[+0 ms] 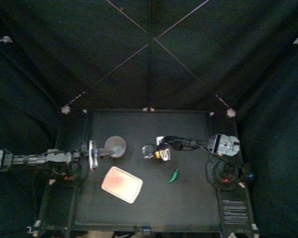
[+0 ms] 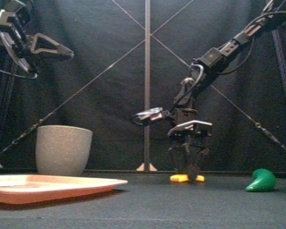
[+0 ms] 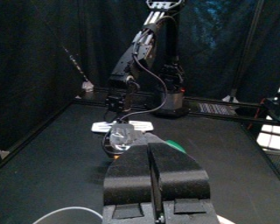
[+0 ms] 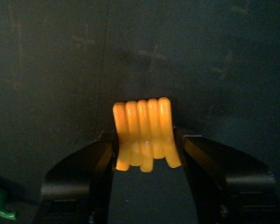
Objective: Pick the fries then place it in the grey bowl
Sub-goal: Place fries in the grey bowl
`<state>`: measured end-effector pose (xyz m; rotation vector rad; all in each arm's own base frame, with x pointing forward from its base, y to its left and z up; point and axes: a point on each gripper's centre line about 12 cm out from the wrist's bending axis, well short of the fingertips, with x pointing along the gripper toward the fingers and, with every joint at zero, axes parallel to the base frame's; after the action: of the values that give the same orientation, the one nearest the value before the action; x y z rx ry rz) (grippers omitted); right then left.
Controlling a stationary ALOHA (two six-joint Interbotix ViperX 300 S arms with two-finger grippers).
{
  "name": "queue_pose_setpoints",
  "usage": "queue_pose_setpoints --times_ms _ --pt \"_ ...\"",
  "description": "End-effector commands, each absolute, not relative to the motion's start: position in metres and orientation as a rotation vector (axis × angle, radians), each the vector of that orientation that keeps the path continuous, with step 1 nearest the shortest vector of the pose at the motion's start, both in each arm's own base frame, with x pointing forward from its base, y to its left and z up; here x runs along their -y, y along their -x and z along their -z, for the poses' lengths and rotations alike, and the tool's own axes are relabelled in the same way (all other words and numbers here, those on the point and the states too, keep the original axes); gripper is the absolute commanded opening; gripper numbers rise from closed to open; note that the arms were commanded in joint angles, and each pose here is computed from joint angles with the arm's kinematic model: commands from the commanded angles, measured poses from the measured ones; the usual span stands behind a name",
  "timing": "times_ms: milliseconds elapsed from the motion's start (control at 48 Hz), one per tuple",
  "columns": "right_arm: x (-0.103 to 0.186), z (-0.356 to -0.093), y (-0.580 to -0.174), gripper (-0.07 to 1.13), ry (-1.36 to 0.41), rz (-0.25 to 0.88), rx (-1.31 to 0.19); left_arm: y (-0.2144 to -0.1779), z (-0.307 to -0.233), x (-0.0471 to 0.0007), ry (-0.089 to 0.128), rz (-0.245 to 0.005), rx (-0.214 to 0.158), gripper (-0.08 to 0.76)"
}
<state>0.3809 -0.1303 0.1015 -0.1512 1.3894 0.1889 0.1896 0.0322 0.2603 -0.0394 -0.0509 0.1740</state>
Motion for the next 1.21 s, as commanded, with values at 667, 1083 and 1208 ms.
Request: queue_pose_setpoints --times_ms 667,1083,1208 --pt "0.141 -0.283 -0.506 0.60 0.156 0.171 -0.509 -0.1912 -0.2676 -0.0335 0.039 -0.179 0.074 0.073" --pt "0.150 -0.253 -0.562 0.65 -0.007 0.242 -0.344 -0.1912 -0.2704 -0.0342 0.036 -0.182 0.091 0.073" --pt "0.143 -0.244 -0.566 0.74 -0.026 0.235 -0.344 -0.1911 -0.2698 -0.0342 0.036 -0.182 0.089 0.073"
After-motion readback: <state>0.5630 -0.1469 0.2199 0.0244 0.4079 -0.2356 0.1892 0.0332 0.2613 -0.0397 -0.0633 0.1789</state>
